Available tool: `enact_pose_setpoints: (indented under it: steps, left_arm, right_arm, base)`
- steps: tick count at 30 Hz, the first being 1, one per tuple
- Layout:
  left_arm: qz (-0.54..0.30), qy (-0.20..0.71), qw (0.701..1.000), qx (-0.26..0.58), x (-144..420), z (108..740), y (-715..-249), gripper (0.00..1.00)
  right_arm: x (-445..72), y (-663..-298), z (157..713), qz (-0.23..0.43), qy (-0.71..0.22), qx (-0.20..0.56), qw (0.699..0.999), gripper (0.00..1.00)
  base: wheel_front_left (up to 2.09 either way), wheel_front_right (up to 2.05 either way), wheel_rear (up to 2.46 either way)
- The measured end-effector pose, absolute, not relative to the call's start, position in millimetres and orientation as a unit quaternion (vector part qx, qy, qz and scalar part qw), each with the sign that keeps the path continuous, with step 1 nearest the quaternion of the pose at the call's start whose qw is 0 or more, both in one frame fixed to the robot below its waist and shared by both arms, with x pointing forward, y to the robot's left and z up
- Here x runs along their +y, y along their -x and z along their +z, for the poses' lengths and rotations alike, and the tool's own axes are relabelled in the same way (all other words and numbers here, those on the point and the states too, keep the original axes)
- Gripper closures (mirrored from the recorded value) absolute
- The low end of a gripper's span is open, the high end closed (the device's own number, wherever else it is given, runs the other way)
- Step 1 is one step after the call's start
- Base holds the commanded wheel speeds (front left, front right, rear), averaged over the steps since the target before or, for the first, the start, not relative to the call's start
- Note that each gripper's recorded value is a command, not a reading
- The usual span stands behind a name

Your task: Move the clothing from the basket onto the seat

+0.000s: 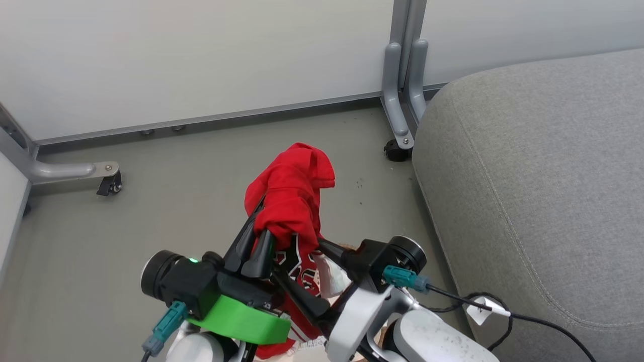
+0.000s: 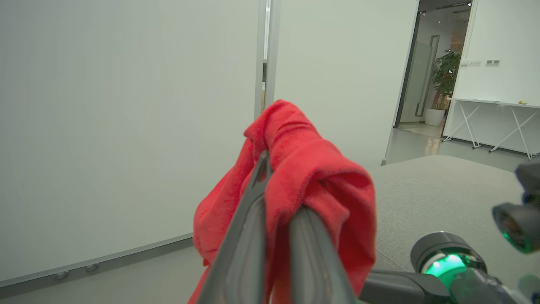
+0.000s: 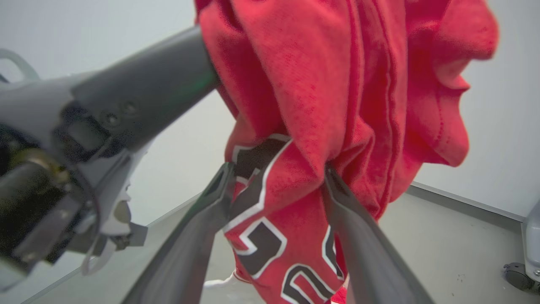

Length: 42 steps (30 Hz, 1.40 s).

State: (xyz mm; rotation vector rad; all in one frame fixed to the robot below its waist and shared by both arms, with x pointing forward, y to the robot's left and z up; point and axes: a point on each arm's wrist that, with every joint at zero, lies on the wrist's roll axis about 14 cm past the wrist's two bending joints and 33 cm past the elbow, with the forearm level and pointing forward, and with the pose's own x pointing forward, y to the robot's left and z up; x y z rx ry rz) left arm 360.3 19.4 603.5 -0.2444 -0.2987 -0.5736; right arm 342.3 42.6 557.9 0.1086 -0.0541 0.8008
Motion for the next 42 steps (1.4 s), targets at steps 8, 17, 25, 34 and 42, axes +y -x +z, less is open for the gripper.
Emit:
enact_pose_setpoints:
  steps: [8, 17, 25, 34, 42]
  left_arm:
    - [-0.282, 0.121, 0.941, -0.144, 19, 603, -361, 1.00]
    - [-0.280, 0.122, 0.941, -0.146, 20, 603, -361, 1.00]
    - [-0.278, 0.124, 0.942, -0.144, 20, 602, -362, 1.00]
    - [-0.277, 0.113, 0.947, -0.118, 21, 591, -364, 0.00]
    - [-0.276, 0.094, 0.950, -0.111, 26, 586, -361, 0.00]
  right_arm:
    - [51, -347, 558, 0.406, -0.060, -0.021, 0.912, 1.00]
    - [55, -347, 558, 0.413, -0.065, -0.022, 0.908, 1.00]
    - [55, -349, 556, 0.413, -0.068, -0.020, 0.908, 1.00]
    - [54, -354, 558, 0.411, -0.071, -0.024, 0.908, 1.00]
    - [57, -363, 563, 0.414, -0.065, -0.033, 0.907, 1.00]
  base:
    - [0.00, 0.00, 0.00]
    - [0.00, 0.00, 0.00]
    - [0.00, 0.00, 0.00]
    - [0.00, 0.00, 0.00]
    - [0.00, 0.00, 0.00]
